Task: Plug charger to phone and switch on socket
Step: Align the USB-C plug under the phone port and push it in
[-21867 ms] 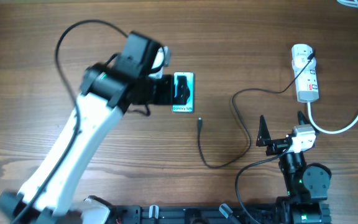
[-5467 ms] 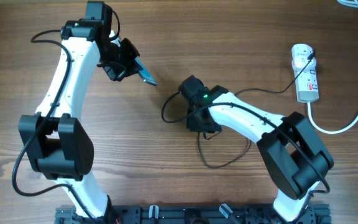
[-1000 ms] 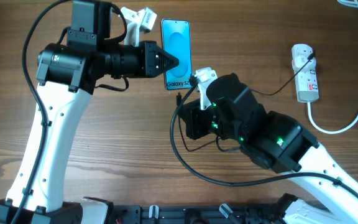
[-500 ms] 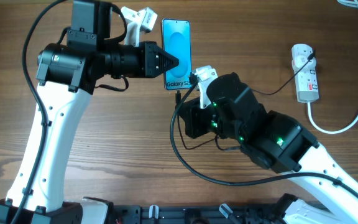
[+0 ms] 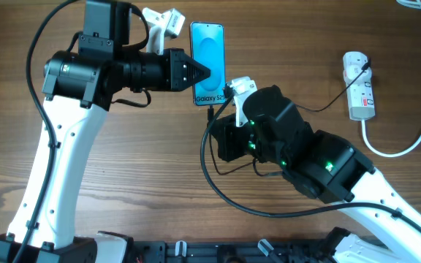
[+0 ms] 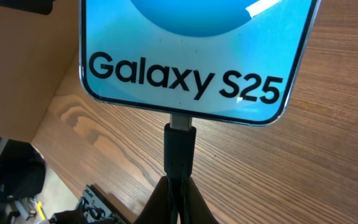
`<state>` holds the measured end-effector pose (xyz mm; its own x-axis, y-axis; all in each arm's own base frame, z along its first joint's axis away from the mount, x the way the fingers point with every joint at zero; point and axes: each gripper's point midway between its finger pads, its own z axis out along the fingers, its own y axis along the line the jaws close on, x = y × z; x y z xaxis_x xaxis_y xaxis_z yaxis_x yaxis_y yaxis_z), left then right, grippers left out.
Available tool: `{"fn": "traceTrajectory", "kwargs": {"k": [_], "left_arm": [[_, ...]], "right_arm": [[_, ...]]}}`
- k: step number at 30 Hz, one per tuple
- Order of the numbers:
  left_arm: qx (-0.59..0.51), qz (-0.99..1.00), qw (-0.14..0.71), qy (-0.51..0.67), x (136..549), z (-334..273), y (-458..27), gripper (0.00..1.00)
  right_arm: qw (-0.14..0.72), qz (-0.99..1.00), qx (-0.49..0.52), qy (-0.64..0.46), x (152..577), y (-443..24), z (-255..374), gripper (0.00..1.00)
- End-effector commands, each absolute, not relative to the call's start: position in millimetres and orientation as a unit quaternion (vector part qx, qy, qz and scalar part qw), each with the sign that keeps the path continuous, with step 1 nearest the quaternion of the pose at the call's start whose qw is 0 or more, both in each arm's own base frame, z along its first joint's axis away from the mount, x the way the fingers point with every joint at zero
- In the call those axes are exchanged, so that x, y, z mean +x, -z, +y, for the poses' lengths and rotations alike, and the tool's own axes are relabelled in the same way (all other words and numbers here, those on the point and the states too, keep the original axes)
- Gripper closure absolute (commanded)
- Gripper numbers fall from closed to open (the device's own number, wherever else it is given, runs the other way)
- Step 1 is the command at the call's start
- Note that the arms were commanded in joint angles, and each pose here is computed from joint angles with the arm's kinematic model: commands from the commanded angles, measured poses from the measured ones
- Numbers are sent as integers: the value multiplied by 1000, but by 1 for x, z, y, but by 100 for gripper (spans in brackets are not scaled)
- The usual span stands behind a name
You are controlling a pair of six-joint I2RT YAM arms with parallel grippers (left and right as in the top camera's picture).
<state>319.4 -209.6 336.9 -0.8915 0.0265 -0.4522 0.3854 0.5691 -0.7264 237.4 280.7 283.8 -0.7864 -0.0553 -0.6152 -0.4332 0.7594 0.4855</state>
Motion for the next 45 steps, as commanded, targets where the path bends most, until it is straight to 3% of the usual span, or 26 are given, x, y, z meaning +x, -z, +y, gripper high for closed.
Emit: {"fn": "traceTrajectory", "kwargs": {"k": [1,45], "left_arm": [[145,846,206,471,312,-215,-349,96],[143,851,217,457,317,-213,-347,96]], "right_arm": [[314,878,-131,-337,238,-305,280,96],[322,877,-123,-335,244,-307,277,96]]}}
